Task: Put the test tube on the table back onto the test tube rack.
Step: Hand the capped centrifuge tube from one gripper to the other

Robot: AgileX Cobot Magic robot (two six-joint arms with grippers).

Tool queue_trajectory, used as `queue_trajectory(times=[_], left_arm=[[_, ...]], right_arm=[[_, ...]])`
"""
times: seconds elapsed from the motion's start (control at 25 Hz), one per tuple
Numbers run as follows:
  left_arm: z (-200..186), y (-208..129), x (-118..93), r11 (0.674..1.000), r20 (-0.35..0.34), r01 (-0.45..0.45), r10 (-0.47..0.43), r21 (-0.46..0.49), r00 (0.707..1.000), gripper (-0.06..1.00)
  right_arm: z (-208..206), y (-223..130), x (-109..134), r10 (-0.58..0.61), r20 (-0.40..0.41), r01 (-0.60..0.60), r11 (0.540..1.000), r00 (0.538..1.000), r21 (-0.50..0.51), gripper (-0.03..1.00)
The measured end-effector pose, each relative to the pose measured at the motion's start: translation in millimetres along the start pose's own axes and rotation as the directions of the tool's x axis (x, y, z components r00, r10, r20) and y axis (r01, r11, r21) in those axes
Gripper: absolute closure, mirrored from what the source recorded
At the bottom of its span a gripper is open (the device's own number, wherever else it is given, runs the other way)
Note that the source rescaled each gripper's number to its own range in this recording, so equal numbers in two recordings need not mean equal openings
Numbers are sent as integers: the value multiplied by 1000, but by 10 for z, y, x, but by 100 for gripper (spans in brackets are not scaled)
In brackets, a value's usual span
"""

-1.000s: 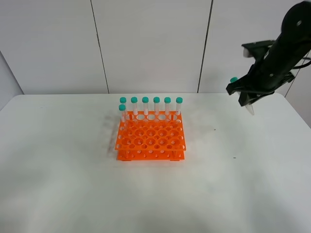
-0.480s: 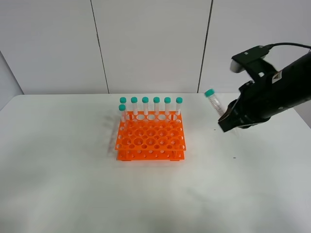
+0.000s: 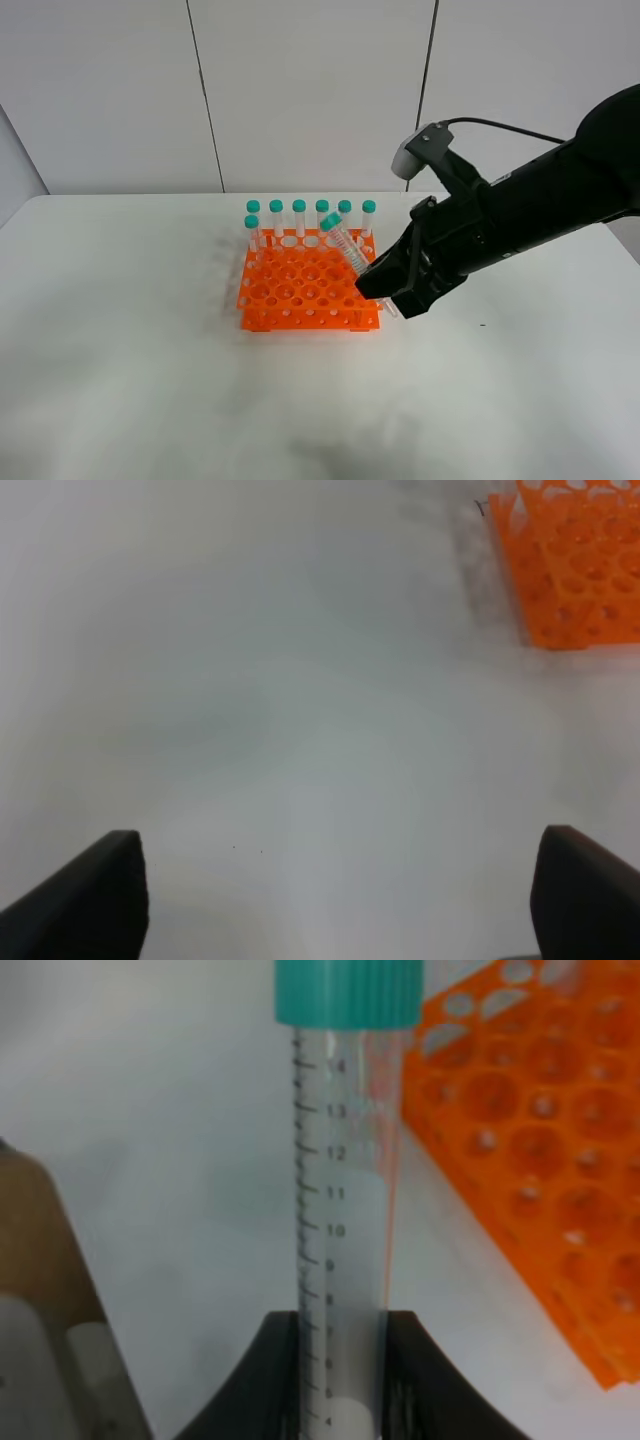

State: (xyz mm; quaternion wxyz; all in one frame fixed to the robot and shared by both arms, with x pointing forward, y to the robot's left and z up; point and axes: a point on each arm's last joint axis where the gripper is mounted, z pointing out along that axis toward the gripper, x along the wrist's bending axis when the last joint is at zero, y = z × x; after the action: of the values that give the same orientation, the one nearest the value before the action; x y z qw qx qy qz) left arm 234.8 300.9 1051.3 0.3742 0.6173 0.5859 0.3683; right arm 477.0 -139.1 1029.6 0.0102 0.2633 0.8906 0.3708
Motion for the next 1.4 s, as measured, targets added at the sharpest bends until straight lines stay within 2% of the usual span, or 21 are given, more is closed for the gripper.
queue_trajectory(times=[0.2, 0.32, 0.48, 0.6, 0.8, 1.0, 1.12, 1.2, 1.4], left_arm=[[0, 1, -1, 1000, 1, 3, -3, -1, 1000, -5], [-55, 78, -13, 999, 16, 10, -10, -33, 1000, -5], [-123, 421, -19, 996, 29, 3, -1, -90, 1000, -5], [-91, 766, -52, 994, 75, 34, -26, -107, 997, -5], [323, 1236, -107, 995, 151, 57, -44, -84, 988, -5], [913, 1464, -145, 994, 204, 86, -72, -64, 976, -5], [1246, 1500, -208, 993, 273, 116, -106, -18, 956, -5], [1452, 1494, -269, 989, 337, 144, -145, 27, 930, -5], [1758, 1475, -429, 982, 501, 170, -189, 83, 845, -5]], right_arm=[[102, -18, -68, 26, 9, -26, 1000, 1000, 5, 95], [94, 9, -66, 36, 6, -36, 999, 999, -10, 95], [90, 20, -67, 36, 6, -36, 999, 999, -14, 95], [90, 21, -66, 38, 5, -38, 999, 999, -15, 95], [90, 20, -64, 34, 3, -34, 999, 999, -15, 95], [73, 52, -59, 16, -4, -16, 1000, 1000, -19, 95], [37, 131, -64, 0, -2, -1, 999, 1000, -39, 95], [9, 190, -70, -8, 4, 8, 998, 1000, -57, 95], [-9, 234, -72, -10, 6, 11, 997, 1000, -77, 95]])
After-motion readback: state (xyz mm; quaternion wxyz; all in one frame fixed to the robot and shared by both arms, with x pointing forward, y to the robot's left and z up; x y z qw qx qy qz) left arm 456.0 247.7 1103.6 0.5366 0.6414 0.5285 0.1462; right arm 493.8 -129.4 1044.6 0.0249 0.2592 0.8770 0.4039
